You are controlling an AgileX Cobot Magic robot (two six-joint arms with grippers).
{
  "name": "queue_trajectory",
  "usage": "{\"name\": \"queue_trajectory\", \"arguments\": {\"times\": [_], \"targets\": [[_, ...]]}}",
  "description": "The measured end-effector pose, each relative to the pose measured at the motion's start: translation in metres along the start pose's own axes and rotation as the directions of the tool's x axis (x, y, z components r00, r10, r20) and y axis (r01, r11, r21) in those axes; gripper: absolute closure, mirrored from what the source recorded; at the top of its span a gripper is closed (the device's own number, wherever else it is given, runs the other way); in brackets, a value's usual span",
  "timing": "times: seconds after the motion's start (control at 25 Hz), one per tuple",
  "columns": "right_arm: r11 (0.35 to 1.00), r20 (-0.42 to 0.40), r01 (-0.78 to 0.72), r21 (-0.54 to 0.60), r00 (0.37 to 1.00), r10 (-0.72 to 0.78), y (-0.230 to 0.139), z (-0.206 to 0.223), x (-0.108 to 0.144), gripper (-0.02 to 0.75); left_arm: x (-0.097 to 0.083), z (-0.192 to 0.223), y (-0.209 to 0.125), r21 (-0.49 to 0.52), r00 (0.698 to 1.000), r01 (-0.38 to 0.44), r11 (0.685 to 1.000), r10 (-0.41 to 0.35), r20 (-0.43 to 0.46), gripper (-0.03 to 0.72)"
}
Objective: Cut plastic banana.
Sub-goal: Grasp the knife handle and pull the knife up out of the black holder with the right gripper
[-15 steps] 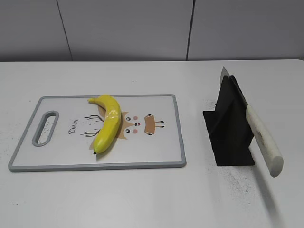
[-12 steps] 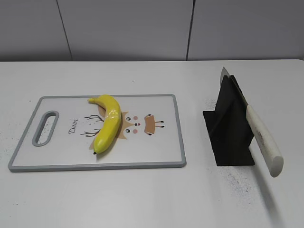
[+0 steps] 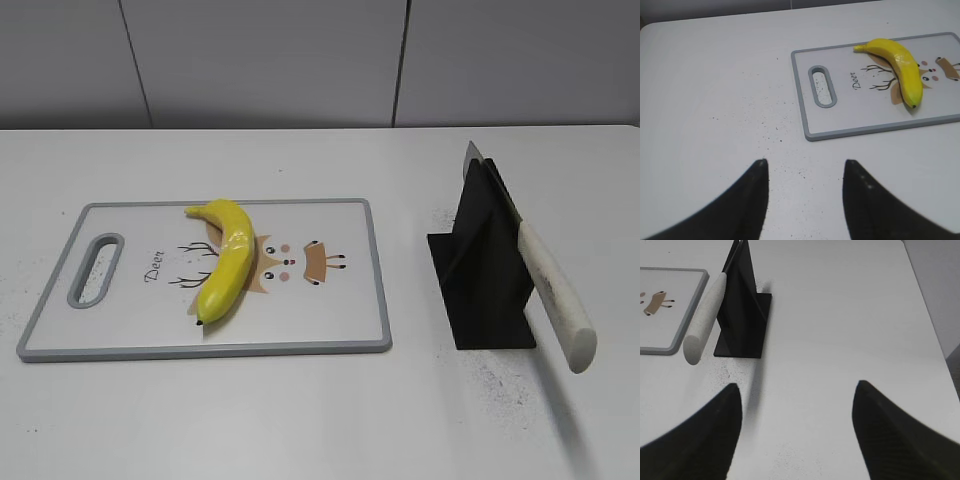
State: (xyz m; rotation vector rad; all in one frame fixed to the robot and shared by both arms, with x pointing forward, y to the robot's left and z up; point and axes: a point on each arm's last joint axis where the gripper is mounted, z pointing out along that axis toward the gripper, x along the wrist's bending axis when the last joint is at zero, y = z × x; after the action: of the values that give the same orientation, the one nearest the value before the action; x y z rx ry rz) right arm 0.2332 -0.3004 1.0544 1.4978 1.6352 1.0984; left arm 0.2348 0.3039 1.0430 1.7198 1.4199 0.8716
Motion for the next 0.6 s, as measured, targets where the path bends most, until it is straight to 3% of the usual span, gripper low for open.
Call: {"name": "queue_trajectory", "arguments": {"times": [0.6], "targets": [[1.000, 0.000, 0.000, 0.001, 1.000, 0.000, -0.0001, 0.0000, 0.0000, 0.216, 0.0000, 0.0000, 0.0000, 0.000, 1.000, 0.000, 1.000, 0.000, 0.000, 0.226]]}}
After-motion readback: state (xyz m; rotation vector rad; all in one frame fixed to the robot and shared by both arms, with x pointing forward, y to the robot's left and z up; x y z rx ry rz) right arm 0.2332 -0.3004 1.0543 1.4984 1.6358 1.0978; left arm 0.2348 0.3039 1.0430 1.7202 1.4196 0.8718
